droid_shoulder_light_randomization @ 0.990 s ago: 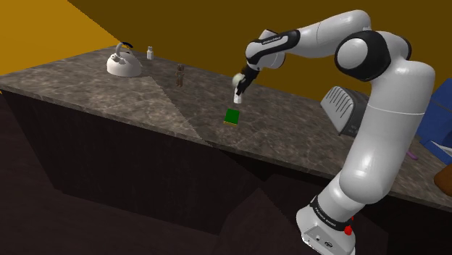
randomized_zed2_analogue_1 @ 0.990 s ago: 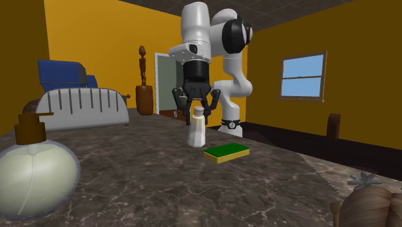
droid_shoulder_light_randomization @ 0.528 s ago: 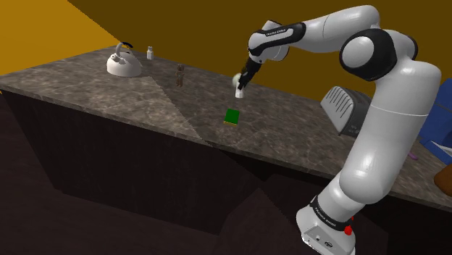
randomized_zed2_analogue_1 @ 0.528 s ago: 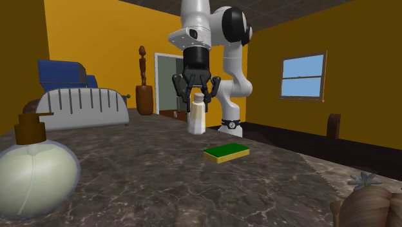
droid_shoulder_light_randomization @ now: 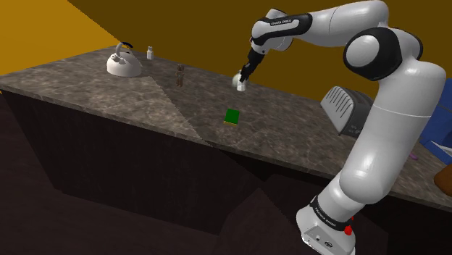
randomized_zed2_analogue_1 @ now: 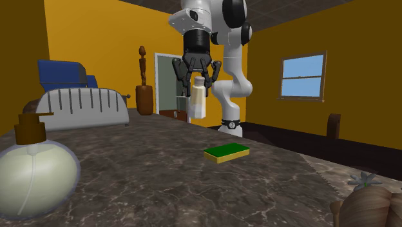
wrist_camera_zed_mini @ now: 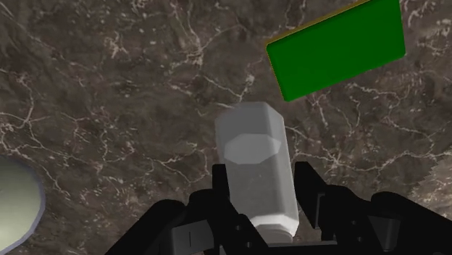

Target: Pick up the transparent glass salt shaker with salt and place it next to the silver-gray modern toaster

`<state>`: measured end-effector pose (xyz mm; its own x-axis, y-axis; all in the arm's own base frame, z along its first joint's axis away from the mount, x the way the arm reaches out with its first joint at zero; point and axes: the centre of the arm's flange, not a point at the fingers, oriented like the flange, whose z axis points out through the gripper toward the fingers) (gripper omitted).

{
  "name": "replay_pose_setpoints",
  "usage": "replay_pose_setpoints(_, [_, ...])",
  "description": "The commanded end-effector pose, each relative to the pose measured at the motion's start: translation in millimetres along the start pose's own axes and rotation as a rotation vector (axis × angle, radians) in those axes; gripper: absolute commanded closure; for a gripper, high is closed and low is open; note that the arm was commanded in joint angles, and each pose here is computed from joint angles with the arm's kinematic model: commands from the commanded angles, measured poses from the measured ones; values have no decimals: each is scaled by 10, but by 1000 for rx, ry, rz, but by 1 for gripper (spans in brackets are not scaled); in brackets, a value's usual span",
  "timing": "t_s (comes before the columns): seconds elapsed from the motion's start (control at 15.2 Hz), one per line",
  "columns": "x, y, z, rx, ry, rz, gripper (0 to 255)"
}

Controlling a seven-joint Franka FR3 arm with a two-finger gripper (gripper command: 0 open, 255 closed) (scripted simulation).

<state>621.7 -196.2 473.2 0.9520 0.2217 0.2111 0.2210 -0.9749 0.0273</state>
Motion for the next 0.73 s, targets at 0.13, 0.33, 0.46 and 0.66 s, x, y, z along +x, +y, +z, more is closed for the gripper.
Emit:
replay_pose_setpoints(0.13, [33,13,-206,0,0,0,255])
replay_pose_setpoints(0.33, [66,17,-360,0,0,0,255])
replay_pose_setpoints(0.46, [89,20,-464,0,0,0,255])
replay_pose_setpoints(0.66, [122,24,-618,0,0,0,255])
